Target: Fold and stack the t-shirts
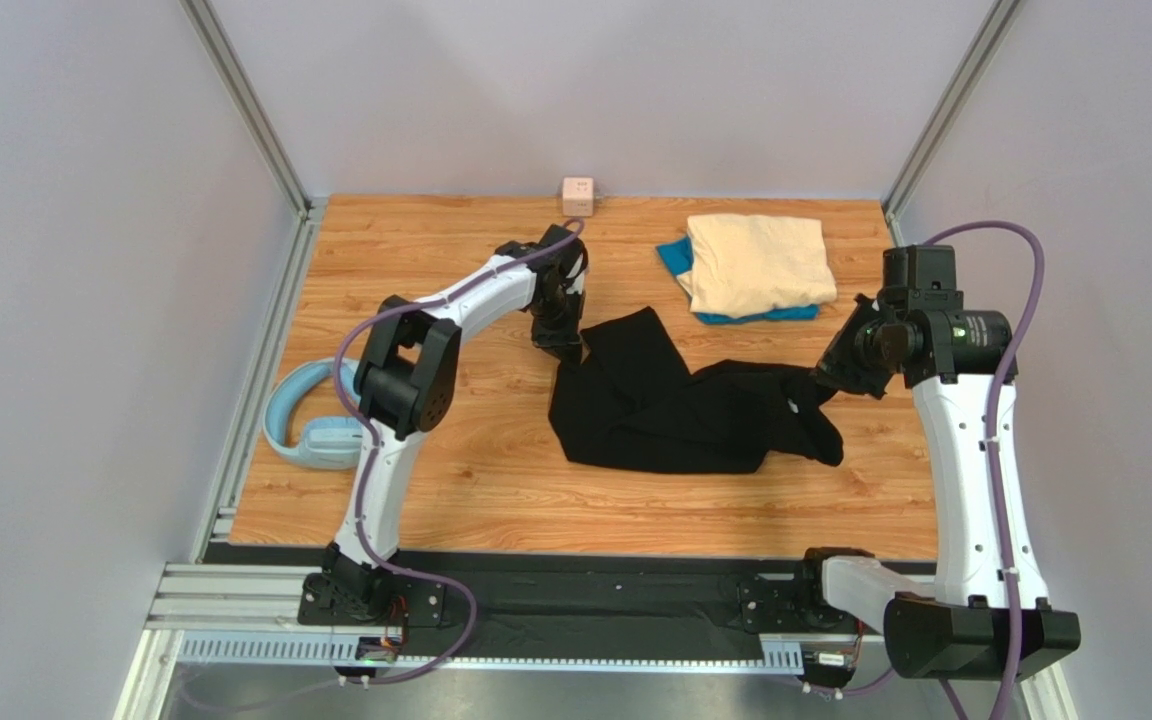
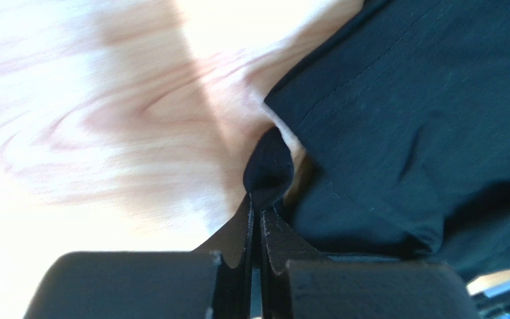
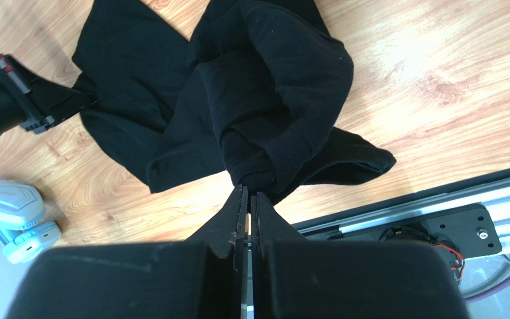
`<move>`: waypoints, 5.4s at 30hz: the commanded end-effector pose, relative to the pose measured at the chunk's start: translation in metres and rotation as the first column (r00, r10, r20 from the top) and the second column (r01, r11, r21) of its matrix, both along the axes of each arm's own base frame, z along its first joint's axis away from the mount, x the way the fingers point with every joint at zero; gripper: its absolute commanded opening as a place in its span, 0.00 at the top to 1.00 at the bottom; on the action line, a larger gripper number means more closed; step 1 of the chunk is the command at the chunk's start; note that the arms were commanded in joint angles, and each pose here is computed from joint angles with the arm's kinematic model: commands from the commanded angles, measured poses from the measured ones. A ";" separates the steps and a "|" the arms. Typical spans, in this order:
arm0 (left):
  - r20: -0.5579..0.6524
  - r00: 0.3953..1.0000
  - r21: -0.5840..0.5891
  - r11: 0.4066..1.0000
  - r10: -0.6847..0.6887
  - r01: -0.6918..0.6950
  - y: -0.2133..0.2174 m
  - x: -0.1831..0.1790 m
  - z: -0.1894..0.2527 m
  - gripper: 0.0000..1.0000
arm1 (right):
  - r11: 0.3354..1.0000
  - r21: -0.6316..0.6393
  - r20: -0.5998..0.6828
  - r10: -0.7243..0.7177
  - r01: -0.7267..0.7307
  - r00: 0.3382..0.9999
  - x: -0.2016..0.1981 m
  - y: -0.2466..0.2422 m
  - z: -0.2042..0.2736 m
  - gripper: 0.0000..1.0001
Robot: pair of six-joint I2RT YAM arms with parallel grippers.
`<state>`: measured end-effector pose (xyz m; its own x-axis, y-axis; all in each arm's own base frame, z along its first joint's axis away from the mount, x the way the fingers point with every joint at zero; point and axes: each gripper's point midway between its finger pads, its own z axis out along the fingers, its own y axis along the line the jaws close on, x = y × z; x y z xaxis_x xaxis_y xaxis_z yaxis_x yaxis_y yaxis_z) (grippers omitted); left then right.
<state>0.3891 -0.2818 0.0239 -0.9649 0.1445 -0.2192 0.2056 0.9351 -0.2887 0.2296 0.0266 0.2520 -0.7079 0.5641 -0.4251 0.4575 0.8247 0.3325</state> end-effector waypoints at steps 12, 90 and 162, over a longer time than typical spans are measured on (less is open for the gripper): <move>0.362 0.856 -0.095 0.929 0.368 -0.359 0.138 -0.003 0.208 1.00 | 1.000 0.015 0.236 -0.013 0.009 0.972 0.093 -0.016 0.045 1.00; 0.279 0.817 -0.048 0.857 0.505 -0.513 0.235 -0.079 0.141 1.00 | 0.897 0.413 -0.092 0.214 -0.158 0.973 0.190 0.062 -0.152 0.54; 0.638 0.469 -0.263 0.746 0.611 -0.612 0.274 -0.106 0.348 1.00 | 0.965 0.041 0.907 0.073 -0.259 0.415 0.041 0.045 0.319 1.00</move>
